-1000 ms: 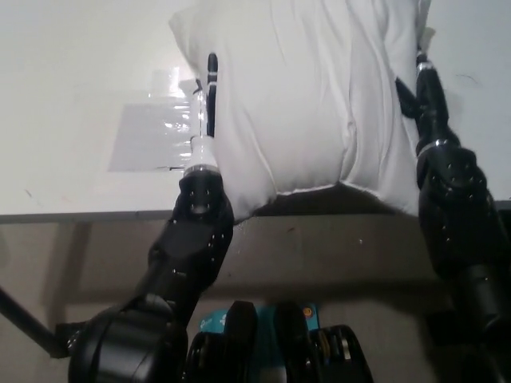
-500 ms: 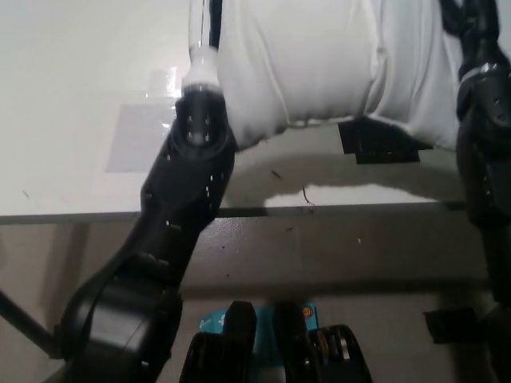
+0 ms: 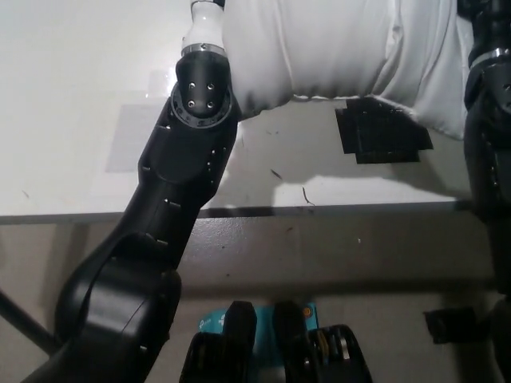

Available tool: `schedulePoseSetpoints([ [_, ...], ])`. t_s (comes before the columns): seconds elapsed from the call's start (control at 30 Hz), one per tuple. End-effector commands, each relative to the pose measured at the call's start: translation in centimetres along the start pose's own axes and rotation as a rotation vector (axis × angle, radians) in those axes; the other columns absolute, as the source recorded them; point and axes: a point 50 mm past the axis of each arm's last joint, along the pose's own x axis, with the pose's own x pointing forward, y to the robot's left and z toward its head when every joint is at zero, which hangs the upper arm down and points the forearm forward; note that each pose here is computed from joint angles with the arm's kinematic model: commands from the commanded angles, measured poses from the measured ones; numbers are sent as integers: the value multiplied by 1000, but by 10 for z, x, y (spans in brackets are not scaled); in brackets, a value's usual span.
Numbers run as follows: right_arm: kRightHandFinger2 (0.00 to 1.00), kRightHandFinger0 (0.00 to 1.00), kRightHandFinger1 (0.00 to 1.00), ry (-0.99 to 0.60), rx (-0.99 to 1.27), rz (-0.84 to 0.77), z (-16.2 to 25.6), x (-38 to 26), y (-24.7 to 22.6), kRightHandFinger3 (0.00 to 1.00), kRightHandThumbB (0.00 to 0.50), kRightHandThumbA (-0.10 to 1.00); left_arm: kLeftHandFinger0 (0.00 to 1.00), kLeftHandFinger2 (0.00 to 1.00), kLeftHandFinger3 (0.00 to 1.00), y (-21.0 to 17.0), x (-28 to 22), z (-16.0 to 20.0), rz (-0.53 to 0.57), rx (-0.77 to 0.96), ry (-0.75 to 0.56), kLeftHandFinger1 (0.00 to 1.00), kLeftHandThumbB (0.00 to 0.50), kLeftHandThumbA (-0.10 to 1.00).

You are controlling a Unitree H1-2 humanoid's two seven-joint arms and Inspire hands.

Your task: The robot uses both hands to lift the pillow and then drops it on the table

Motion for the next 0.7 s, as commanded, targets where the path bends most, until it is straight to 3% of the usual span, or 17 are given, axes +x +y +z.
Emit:
schedulePoseSetpoints([
  [0.0,1000,1000,1000,-36,-40,180,6,4,56,1000,359,1000,1000,1000,1000,-52,-5,20,-127,-17,-64,1000,148,1000],
  [0.13,1000,1000,1000,69,-173,223,-52,-14,59,1000,293,1000,1000,1000,1000,-47,-25,-22,-144,36,19,1000,123,1000],
  [0.23,1000,1000,1000,146,-207,234,-75,-22,59,1000,284,1000,1000,1000,1000,-43,-36,-41,-149,39,63,1000,111,1000],
  [0.3,1000,1000,1000,207,-218,240,-97,-33,60,1000,251,1000,1000,1000,1000,-37,-53,-64,-133,14,115,1000,149,1000],
  [0.4,1000,1000,1000,254,-219,248,-118,-42,58,1000,294,1000,1000,1000,1000,-28,-69,-89,-112,41,186,1000,130,1000],
  [0.53,1000,1000,1000,258,-226,255,-126,-47,56,1000,276,1000,1000,1000,1000,-17,-83,-109,-86,65,244,1000,89,1000],
  [0.67,1000,1000,1000,254,-226,248,-130,-51,45,1000,277,1000,1000,1000,1000,1,-100,-130,-81,90,294,1000,115,1000],
])
